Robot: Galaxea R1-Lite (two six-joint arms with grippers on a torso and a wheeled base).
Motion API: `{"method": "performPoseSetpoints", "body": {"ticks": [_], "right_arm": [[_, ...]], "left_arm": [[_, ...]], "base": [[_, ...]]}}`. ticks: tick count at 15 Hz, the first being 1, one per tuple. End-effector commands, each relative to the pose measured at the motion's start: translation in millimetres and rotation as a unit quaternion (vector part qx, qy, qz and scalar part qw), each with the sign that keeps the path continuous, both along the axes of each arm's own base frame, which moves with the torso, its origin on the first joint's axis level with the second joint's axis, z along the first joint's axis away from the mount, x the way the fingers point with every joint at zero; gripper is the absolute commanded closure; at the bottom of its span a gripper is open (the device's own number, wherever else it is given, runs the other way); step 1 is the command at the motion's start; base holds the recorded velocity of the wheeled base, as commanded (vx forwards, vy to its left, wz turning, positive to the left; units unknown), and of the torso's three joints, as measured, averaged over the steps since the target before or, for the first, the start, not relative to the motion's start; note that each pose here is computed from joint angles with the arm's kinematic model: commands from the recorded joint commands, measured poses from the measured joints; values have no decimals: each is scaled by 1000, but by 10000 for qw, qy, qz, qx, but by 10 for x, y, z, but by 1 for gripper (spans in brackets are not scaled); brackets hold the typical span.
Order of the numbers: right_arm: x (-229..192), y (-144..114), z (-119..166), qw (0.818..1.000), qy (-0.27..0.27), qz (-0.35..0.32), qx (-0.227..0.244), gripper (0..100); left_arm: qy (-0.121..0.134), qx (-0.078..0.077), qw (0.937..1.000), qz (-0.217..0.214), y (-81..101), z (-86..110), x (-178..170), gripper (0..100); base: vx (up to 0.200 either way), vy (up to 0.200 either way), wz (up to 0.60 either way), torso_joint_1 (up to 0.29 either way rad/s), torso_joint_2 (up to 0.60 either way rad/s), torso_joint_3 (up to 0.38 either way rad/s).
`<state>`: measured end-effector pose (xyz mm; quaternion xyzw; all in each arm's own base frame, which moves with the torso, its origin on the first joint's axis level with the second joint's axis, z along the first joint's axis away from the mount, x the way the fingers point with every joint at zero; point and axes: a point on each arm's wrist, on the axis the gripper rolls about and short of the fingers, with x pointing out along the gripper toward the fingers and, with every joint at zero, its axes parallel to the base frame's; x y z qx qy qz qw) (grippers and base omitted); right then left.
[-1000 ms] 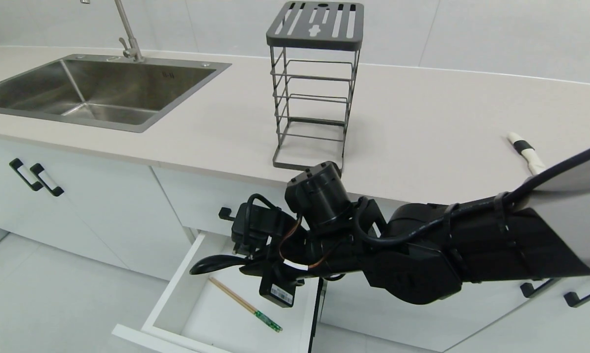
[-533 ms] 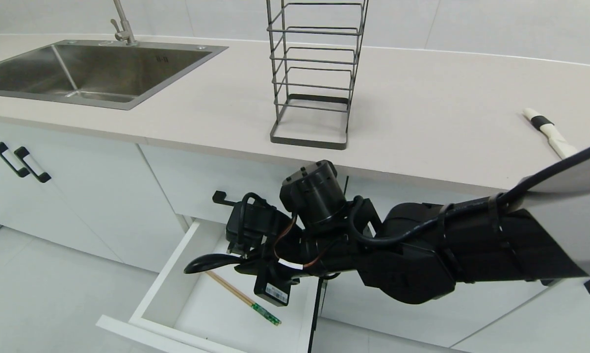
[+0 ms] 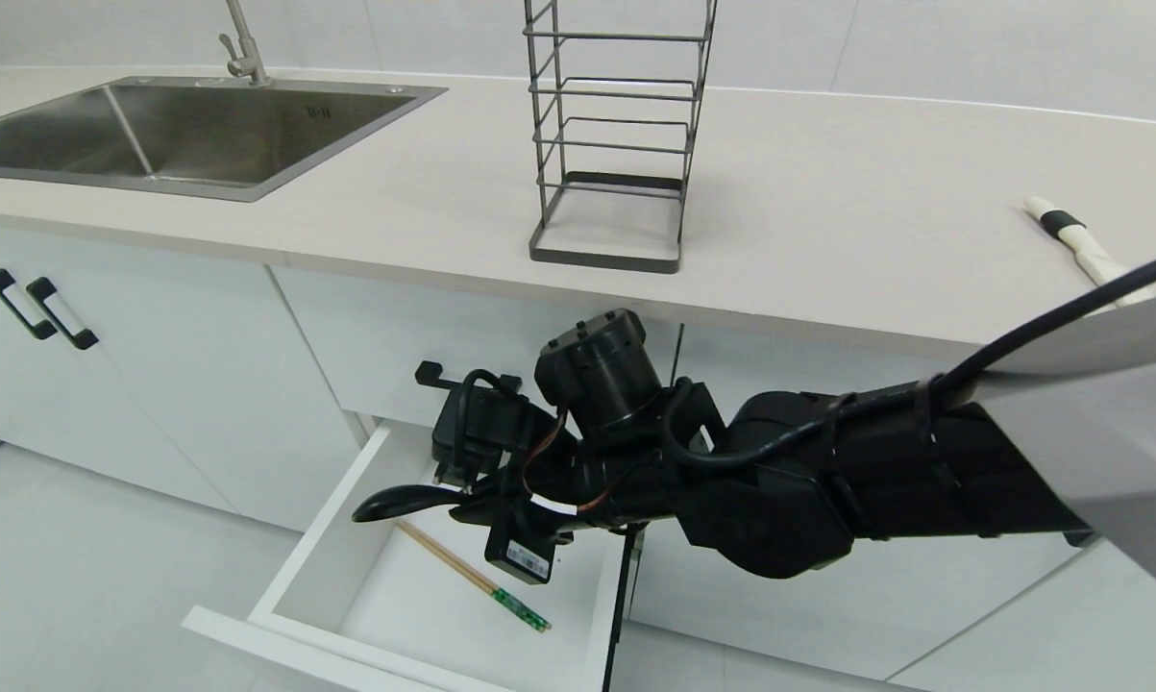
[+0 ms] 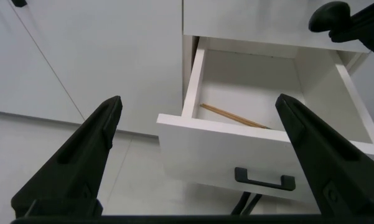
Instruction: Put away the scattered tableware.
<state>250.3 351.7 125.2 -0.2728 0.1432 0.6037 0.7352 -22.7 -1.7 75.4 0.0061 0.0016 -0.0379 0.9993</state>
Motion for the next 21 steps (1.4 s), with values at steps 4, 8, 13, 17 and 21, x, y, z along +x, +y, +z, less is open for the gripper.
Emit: {"method": "performPoseSetpoints", "body": {"ticks": [4, 8, 13, 17, 21], "right_arm": [[116, 114, -175, 10000, 37, -6, -74, 100], [212, 149, -426, 9994, 30, 50, -328, 100], [389, 273, -672, 9992, 85, -22, -387, 100], [441, 374, -714, 9996, -1, -39, -278, 100], [541, 477, -898, 9996, 0, -54, -278, 100]], "left_arm": [[5, 0, 10000, -5, 0, 0, 1, 0], [5, 0, 10000, -5, 0, 0, 1, 0], [-3, 0, 10000, 3, 0, 1, 1, 0], [5, 0, 10000, 3, 0, 0, 1, 0], [-3, 0, 10000, 3, 0, 1, 1, 0]], "base": [[0, 0, 0, -131, 203, 82], [0, 0, 0, -7, 110, 43], [0, 0, 0, 0, 11, 7], [0, 0, 0, 0, 0, 0], [0, 0, 0, 0, 0, 0]]}}
